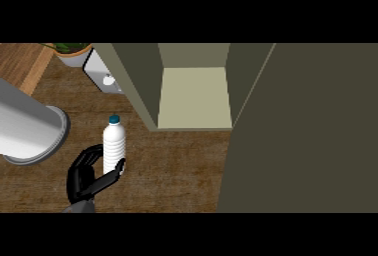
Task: Pick up the bottled water, place it into the cabinet and close the cabinet
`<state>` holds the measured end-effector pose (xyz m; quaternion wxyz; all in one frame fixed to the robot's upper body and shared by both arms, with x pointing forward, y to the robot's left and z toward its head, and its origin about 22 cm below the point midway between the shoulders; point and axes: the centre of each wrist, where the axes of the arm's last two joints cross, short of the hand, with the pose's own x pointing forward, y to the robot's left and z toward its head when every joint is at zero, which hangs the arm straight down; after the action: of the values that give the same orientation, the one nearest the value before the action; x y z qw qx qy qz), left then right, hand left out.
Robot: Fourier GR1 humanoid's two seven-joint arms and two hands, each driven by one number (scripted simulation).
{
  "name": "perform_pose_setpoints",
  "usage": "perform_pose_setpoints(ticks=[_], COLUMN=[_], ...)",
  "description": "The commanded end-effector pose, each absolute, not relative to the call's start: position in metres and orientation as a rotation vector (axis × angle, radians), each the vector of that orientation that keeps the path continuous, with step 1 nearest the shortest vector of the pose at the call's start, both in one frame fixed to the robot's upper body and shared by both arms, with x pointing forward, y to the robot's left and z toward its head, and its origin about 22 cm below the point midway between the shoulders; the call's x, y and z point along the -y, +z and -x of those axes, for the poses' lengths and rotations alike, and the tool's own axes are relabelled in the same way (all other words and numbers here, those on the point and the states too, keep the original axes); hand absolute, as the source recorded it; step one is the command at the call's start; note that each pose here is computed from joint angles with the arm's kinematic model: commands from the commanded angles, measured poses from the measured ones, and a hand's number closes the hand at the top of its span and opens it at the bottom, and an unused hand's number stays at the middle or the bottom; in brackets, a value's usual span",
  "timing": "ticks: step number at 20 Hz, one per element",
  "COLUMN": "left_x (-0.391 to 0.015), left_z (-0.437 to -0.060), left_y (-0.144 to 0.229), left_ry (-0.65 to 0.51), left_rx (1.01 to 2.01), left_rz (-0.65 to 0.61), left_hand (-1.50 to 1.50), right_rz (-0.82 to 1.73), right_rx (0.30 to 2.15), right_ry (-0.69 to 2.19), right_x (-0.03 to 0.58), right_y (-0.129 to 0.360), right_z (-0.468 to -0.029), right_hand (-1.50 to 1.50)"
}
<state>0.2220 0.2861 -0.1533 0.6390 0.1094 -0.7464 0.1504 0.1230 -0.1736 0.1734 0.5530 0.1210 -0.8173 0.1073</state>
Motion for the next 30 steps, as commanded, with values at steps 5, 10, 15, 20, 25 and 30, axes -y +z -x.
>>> perform_pose_setpoints(ticks=[5,10,15,20,25,30], left_x=[-0.232,-0.231,-0.198,-0.183,-0.14,-0.112], left_z=[-0.255,-0.273,-0.272,-0.29,-0.291,-0.298], left_y=[-0.137,-0.129,-0.114,-0.077,-0.035,-0.027], left_ry=[0.028,-0.104,-0.047,0.032,0.067,0.058], left_rx=[1.837,1.881,1.909,1.893,1.875,1.874], left_rz=[-0.207,-0.076,0.057,0.111,0.236,0.172], left_hand=[1.5,1.5,1.5,1.5,1.5,1.5], right_rz=[-0.258,-0.248,-0.265,-0.258,-0.25,-0.248], right_rx=[1.98,1.988,1.978,1.995,1.969,1.967], right_ry=[0.258,0.244,0.235,0.213,0.239,0.223], right_x=[0.174,0.176,0.179,0.172,0.181,0.192], right_y=[0.182,0.184,0.193,0.18,0.183,0.179], right_z=[-0.117,-0.112,-0.098,-0.104,-0.107,-0.104], right_hand=[-1.5,-1.5,-1.5,-1.5,-1.5,-1.5])
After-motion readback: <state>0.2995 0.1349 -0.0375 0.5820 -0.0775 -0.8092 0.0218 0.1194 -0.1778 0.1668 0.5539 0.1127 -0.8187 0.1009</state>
